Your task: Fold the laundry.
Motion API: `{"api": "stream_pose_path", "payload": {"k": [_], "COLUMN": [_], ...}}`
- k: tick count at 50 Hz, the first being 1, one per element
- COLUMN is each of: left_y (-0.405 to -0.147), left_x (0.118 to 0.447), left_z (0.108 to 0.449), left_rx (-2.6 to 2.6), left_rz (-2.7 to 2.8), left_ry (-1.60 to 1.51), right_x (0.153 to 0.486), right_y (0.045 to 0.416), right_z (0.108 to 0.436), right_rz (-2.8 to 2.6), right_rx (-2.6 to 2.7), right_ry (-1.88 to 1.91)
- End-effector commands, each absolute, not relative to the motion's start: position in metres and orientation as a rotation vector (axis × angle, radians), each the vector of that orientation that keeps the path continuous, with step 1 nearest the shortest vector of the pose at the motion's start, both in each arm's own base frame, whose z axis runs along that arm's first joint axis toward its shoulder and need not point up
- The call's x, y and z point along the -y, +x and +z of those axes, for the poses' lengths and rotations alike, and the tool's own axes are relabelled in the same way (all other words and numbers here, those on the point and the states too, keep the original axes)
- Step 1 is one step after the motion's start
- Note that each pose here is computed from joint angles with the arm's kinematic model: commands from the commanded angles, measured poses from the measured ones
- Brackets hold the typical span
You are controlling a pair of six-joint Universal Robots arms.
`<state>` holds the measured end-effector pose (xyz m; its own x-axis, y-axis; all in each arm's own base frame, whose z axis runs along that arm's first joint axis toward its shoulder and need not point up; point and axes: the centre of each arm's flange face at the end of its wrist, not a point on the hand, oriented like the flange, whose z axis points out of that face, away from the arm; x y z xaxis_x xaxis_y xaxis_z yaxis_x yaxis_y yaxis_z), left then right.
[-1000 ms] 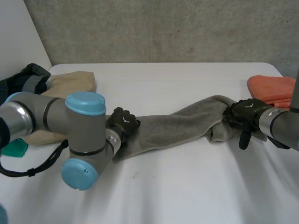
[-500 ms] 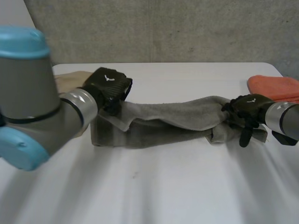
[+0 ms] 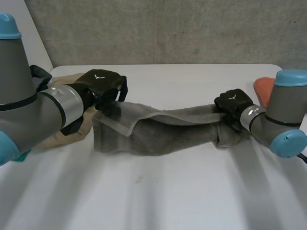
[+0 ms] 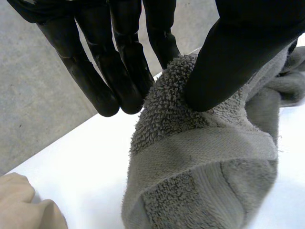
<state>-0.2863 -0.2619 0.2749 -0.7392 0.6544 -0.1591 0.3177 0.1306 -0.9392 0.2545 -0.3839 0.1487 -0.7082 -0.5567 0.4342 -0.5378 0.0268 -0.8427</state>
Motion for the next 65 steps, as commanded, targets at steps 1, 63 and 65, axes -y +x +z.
{"api": "stream_pose_path", "payload": {"k": [1, 63, 65], "left_y": [-0.292, -0.289, -0.29], "left_x": [0.298, 0.297, 0.296], "left_z": [0.274, 0.137, 0.134], "left_rx": [2.08, 2.301, 2.316], "left_rz": [1.758, 1.678, 1.667], "left_ry": [-0.907, -1.349, -1.394], "right_x": [0.409, 0.314, 0.315], "right_y": [0.257, 0.271, 0.27], "right_z": [0.191, 0.148, 0.147], "right_rz": [-2.072, -1.561, -1.561], "right_rx": [-2.122, -2.1, -2.104], "right_ry": [-1.142, -1.259, -1.258]}}
